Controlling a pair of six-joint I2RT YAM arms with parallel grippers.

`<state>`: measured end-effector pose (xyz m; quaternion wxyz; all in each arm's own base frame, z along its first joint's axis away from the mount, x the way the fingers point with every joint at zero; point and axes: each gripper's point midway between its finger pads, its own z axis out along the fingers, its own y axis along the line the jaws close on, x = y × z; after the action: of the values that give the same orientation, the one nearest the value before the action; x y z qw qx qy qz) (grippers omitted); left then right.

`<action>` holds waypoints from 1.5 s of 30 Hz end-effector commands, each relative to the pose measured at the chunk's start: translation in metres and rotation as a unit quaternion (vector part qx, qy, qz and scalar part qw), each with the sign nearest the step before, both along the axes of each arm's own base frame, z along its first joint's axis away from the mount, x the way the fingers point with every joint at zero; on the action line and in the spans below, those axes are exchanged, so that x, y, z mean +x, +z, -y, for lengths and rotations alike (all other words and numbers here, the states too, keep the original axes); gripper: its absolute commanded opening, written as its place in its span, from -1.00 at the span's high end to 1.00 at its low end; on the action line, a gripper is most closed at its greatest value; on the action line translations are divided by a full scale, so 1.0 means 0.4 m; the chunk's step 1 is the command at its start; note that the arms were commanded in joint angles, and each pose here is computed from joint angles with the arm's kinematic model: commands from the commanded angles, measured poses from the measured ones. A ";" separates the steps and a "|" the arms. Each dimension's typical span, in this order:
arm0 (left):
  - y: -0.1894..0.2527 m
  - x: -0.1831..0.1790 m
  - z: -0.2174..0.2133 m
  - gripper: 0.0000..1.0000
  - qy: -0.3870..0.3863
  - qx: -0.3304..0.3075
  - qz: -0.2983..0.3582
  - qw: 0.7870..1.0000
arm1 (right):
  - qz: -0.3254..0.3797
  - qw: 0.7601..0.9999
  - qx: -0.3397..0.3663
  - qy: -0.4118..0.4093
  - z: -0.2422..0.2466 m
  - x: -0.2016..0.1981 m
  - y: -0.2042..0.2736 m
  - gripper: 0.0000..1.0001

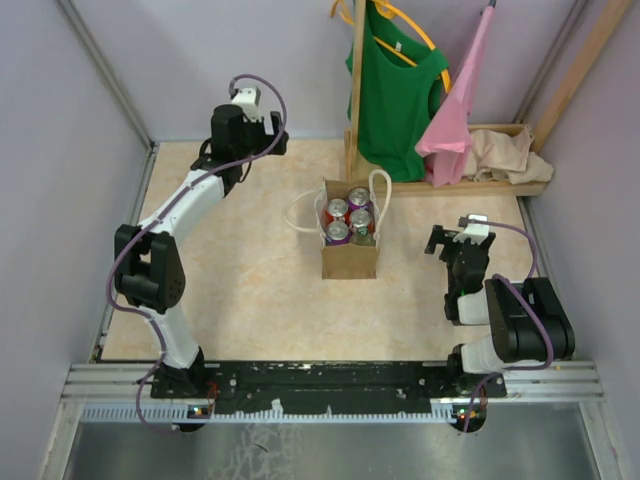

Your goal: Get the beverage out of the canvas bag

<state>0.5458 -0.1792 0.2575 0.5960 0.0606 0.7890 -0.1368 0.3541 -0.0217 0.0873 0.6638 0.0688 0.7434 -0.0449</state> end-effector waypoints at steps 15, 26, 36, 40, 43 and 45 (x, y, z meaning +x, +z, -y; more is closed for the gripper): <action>0.164 -0.010 0.085 -0.99 -0.095 -0.047 0.102 0.989 | 0.036 0.999 0.001 -0.003 0.002 0.022 0.050 -0.98; 0.108 0.025 0.259 -0.99 -0.245 -0.058 0.068 0.965 | 0.035 0.999 0.001 -0.003 0.003 0.022 0.050 -0.98; 0.110 -0.056 0.347 -0.44 -0.340 -0.033 0.084 0.936 | 0.036 0.999 0.001 -0.002 0.002 0.022 0.050 -0.98; 0.118 -0.091 0.355 -0.26 -0.358 -0.020 0.058 0.932 | 0.035 0.999 0.001 -0.003 0.003 0.021 0.049 -0.98; 0.124 -0.114 0.370 -0.26 -0.358 0.019 0.044 0.932 | 0.036 0.999 0.001 -0.002 0.002 0.022 0.050 -0.98; 0.117 -0.142 0.386 -0.23 -0.368 0.056 0.040 0.927 | 0.036 0.999 0.001 -0.002 0.002 0.022 0.050 -0.98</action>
<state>0.5181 -0.3223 0.2776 0.5338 0.3241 0.7056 -0.3349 0.3541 -0.0217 0.0873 0.6638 0.0688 0.7434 -0.0449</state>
